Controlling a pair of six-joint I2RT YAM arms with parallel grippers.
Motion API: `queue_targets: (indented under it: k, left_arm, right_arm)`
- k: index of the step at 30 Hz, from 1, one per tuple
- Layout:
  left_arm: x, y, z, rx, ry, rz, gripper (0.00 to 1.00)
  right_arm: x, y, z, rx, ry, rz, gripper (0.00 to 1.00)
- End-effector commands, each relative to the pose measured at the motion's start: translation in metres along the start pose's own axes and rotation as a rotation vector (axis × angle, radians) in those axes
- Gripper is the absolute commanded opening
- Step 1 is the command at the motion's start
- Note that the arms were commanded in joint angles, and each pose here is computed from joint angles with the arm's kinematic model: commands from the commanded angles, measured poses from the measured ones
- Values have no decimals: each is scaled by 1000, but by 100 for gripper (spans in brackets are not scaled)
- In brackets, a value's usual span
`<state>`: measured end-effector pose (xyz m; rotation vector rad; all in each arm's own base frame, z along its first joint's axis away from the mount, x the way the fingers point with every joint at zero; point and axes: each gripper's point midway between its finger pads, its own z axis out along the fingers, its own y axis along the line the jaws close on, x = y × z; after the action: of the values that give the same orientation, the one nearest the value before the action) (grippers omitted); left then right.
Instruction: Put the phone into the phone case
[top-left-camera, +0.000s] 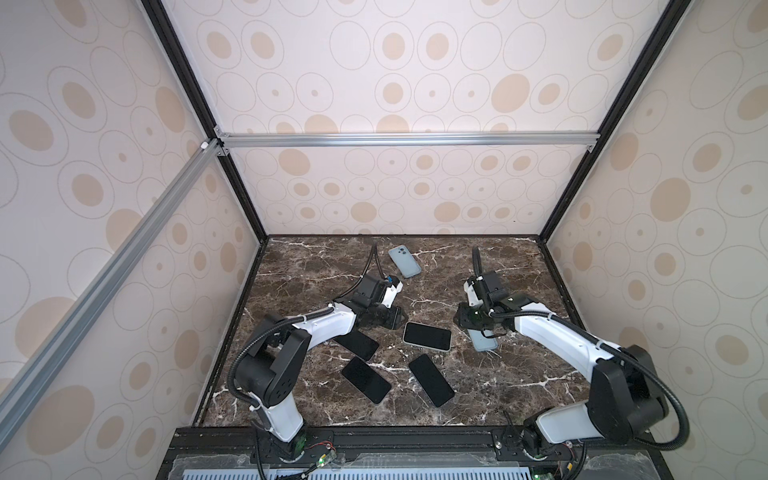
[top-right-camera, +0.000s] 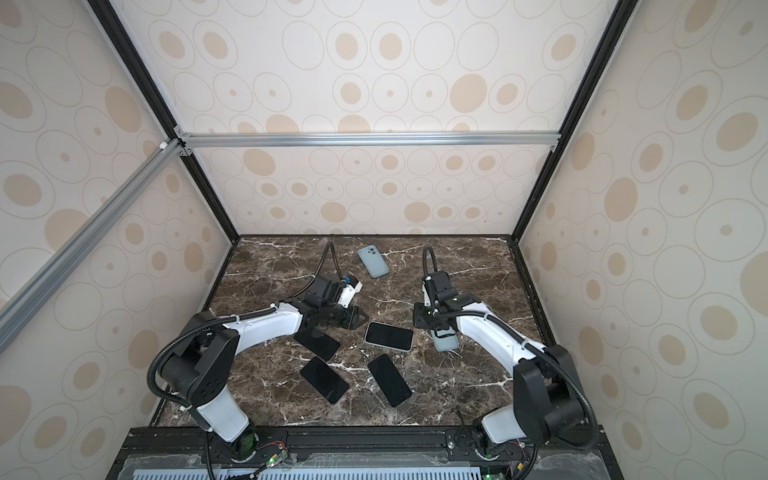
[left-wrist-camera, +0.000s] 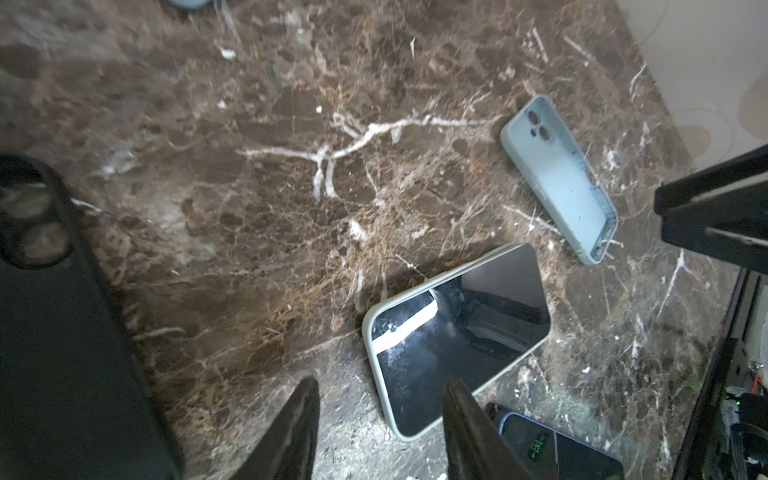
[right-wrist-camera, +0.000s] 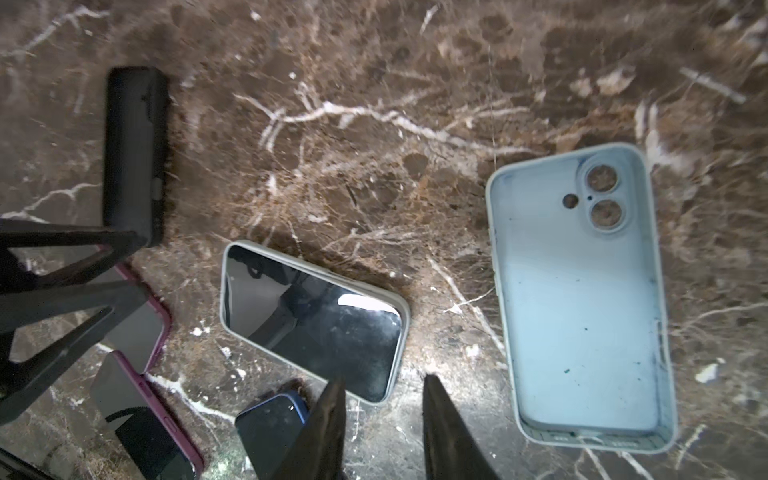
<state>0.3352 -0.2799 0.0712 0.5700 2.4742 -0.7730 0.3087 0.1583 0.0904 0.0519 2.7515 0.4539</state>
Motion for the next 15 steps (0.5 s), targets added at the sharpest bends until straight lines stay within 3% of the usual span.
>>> queue_targets:
  k: [1, 15]
  left_arm:
    - [-7, -8, 0, 29, 11, -18, 48]
    - [10, -12, 17, 95, 68, -64, 48]
  right_arm:
    - [5, 8, 6, -44, 53, 29, 31]
    - [19, -7, 52, 1, 139, 45, 21]
